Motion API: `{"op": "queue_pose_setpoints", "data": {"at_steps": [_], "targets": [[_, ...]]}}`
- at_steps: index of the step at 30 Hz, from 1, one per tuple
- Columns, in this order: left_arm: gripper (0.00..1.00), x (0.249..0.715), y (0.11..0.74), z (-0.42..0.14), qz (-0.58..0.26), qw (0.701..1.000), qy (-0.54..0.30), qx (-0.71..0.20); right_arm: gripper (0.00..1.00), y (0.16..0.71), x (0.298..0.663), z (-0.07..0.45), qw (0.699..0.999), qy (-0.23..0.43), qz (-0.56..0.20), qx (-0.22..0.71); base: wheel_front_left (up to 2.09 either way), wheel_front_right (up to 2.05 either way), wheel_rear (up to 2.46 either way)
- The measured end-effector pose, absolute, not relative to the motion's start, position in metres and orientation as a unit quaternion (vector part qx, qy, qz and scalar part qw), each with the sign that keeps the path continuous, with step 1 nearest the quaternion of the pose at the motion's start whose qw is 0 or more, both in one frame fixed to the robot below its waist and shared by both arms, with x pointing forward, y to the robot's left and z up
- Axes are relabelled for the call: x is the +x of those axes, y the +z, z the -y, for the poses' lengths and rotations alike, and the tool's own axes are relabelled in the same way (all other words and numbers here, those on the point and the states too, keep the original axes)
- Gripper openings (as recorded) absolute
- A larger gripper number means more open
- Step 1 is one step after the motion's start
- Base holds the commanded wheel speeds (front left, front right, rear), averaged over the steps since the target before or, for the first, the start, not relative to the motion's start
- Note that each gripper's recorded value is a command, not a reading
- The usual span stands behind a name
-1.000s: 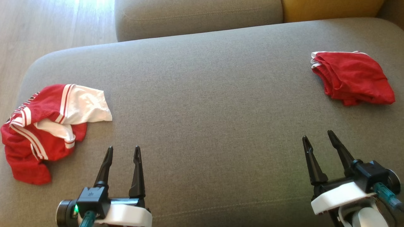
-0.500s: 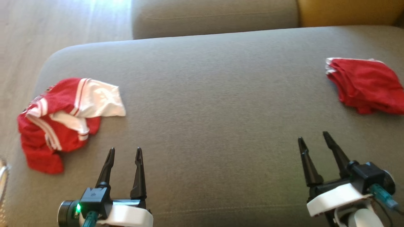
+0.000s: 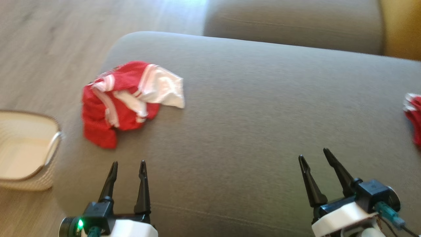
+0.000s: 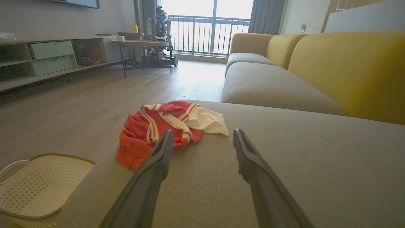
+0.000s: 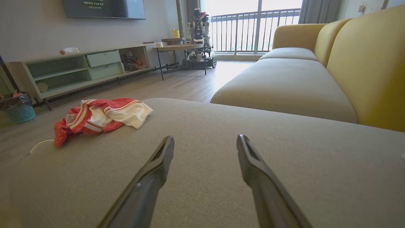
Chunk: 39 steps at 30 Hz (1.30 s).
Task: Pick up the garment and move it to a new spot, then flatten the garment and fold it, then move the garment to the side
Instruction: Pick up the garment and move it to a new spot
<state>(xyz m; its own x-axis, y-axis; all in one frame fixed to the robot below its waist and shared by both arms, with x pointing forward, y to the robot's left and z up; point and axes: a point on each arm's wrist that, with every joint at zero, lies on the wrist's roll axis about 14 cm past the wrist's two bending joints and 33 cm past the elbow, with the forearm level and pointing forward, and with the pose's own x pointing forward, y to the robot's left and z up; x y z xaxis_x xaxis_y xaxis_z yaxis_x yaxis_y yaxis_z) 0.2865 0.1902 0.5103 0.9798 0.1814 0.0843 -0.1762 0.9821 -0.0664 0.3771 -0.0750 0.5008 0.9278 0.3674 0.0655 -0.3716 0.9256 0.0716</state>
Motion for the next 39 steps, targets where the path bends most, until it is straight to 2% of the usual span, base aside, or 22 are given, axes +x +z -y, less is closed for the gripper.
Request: {"op": "queue_pose_setpoints", "data": {"at_steps": [7,13,20,24,25,30,31,35,39], "targets": [[1.00,0.262,0.505,-0.218,0.037,0.988,0.144,-0.027,1.00,0.494,0.378,0.039,0.969,0.242,0.013,0.043,0.00,0.00,0.00],[1.00,0.268,0.502,-0.232,0.029,0.987,0.156,-0.015,1.00,0.481,0.381,0.035,0.968,0.247,-0.005,0.042,0.00,0.00,0.00],[1.00,0.340,0.556,-0.259,0.105,0.984,0.143,0.018,1.00,0.453,0.392,0.040,0.969,0.244,-0.035,0.016,0.00,0.00,0.00],[1.00,0.392,0.554,-0.281,0.095,0.984,0.148,0.021,1.00,0.438,0.410,0.048,0.972,0.229,-0.046,0.007,0.00,0.00,0.00],[1.00,0.392,0.554,-0.281,0.095,0.984,0.148,0.021,1.00,0.438,0.410,0.048,0.972,0.229,-0.046,0.007,0.00,0.00,0.00],[1.00,0.453,0.516,-0.300,0.024,0.988,0.151,-0.015,1.00,0.425,0.436,0.047,0.973,0.228,-0.045,0.006,0.00,0.00,0.00],[1.00,0.474,0.493,-0.306,-0.030,0.987,0.156,-0.040,1.00,0.418,0.443,0.049,0.973,0.227,-0.050,0.006,0.00,0.00,0.00],[1.00,0.499,0.452,-0.320,-0.124,0.973,0.178,-0.080,1.00,0.404,0.453,0.055,0.974,0.219,-0.059,0.005,0.00,0.00,0.00],[1.00,0.505,0.409,-0.331,-0.216,0.949,0.207,-0.097,1.00,0.395,0.463,0.064,0.977,0.205,-0.062,0.005,0.00,0.00,0.00]]}}
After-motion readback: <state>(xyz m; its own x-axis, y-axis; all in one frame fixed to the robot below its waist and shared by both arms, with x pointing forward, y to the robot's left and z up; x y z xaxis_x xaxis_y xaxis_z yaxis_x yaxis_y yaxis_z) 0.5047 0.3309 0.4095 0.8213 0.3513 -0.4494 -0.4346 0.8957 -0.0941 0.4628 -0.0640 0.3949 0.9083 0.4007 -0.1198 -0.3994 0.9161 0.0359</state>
